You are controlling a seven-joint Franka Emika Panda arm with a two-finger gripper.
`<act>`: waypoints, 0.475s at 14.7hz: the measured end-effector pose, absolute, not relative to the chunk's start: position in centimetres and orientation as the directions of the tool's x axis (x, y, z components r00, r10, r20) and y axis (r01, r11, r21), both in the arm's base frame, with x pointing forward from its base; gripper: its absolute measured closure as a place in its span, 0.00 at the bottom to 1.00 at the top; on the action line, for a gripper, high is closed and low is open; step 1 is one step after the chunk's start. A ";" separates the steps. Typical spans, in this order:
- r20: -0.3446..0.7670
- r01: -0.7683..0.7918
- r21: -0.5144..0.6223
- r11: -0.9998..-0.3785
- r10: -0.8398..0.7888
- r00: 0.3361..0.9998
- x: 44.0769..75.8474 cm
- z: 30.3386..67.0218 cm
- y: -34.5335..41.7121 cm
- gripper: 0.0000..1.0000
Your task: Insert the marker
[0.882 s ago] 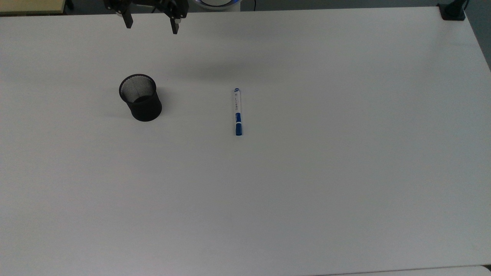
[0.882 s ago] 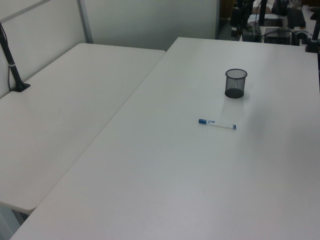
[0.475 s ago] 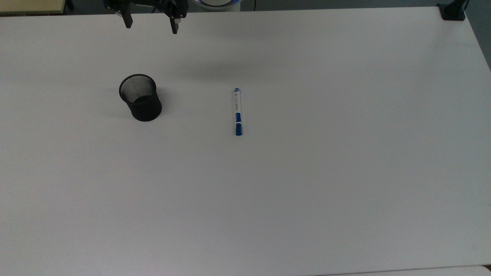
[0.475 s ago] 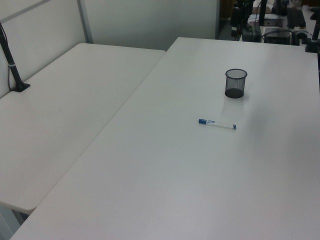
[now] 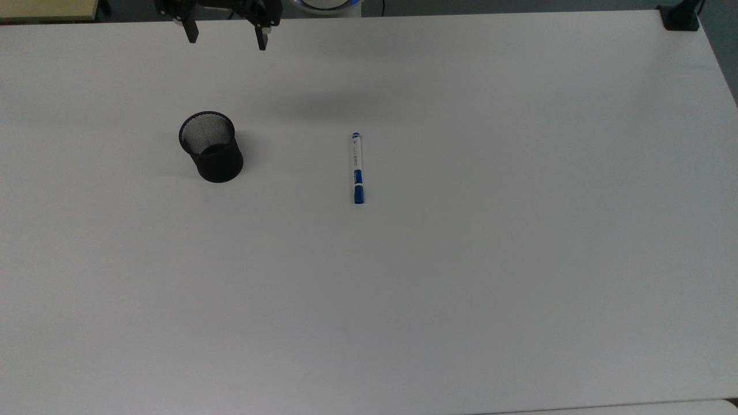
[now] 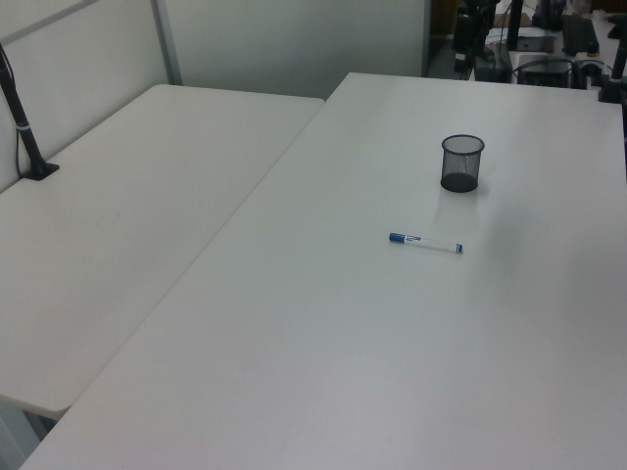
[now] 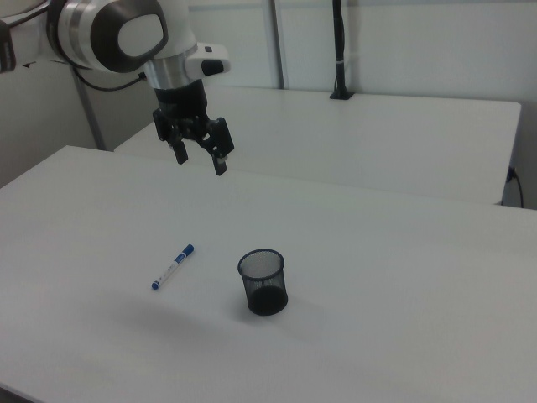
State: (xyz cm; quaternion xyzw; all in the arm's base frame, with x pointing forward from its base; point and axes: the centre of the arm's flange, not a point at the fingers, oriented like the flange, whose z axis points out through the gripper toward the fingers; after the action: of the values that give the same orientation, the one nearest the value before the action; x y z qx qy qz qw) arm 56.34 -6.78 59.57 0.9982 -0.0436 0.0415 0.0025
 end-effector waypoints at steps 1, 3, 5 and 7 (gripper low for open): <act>0.074 -0.045 0.004 -0.999 -0.044 0.996 56.3 59.1 -6.7 0.00; 0.038 0.129 0.008 -0.992 0.129 0.991 56.2 57.4 -6.2 0.00; -0.006 0.231 -0.002 -0.973 0.231 0.973 56.4 55.1 -3.9 0.00; -0.019 0.271 -0.003 -0.963 0.271 0.962 57.4 52.6 -1.8 0.00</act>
State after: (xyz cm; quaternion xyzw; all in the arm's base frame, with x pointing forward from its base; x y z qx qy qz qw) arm 57.37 -1.79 52.57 0.9905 0.1369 -0.0094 -0.0001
